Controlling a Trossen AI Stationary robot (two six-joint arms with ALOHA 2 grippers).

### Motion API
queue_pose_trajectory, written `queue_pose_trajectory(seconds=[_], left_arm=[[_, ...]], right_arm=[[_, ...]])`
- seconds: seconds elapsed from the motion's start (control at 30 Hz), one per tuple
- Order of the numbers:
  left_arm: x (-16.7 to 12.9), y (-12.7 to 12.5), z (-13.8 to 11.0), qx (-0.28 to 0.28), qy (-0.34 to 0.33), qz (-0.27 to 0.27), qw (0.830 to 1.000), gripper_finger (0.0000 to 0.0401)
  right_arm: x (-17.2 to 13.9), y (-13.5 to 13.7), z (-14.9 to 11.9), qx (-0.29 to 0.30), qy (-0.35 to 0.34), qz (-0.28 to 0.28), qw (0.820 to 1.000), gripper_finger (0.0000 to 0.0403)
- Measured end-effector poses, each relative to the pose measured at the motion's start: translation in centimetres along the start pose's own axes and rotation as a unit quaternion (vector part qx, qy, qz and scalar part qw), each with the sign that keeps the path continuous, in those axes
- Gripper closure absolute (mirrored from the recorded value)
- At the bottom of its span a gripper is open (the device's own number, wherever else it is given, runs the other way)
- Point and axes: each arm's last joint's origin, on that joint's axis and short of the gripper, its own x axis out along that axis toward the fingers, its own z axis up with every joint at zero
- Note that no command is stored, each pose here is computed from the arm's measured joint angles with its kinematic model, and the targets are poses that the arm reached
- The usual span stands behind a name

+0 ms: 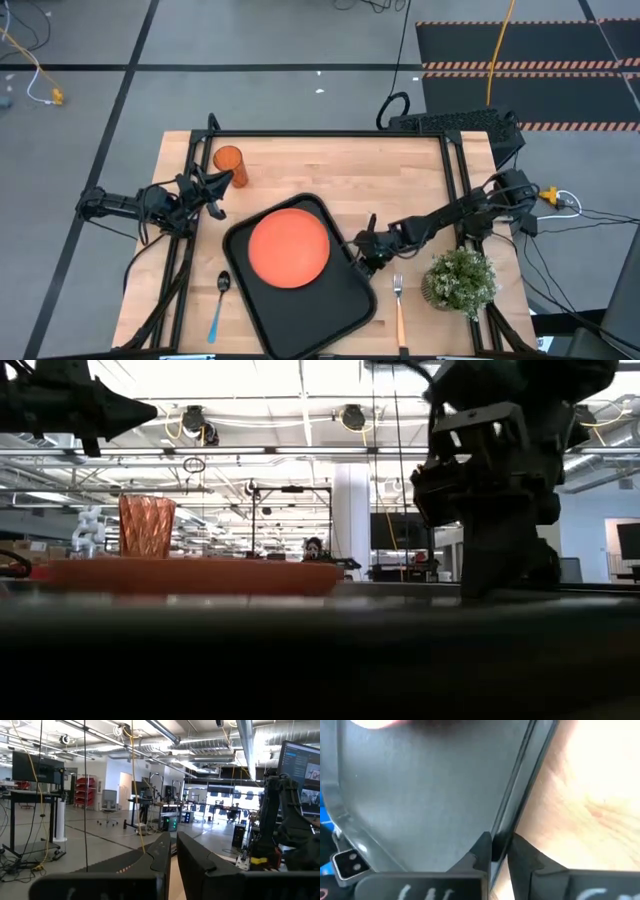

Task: Pick and place plate/cup/fork/spoon on tray
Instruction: Adjust the black serving tray

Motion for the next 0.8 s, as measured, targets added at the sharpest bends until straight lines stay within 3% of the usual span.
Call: queue_pose_trajectory(seconds=[0.37,0.8], left_arm=[[0.0,0.0,0.0,0.003,-0.002,0.0,1.0,0.0368],[0.0,0.0,0.0,0.011,-0.001,0.0,1.0,0.0368]], right_arm=[[-0.8,-1.9,2.5,-0.023,0.014,0.002,1.0,0.038],[-2.6,-4.8,4.3,-0.153,0.046,-0.042,0.986,0.0379]])
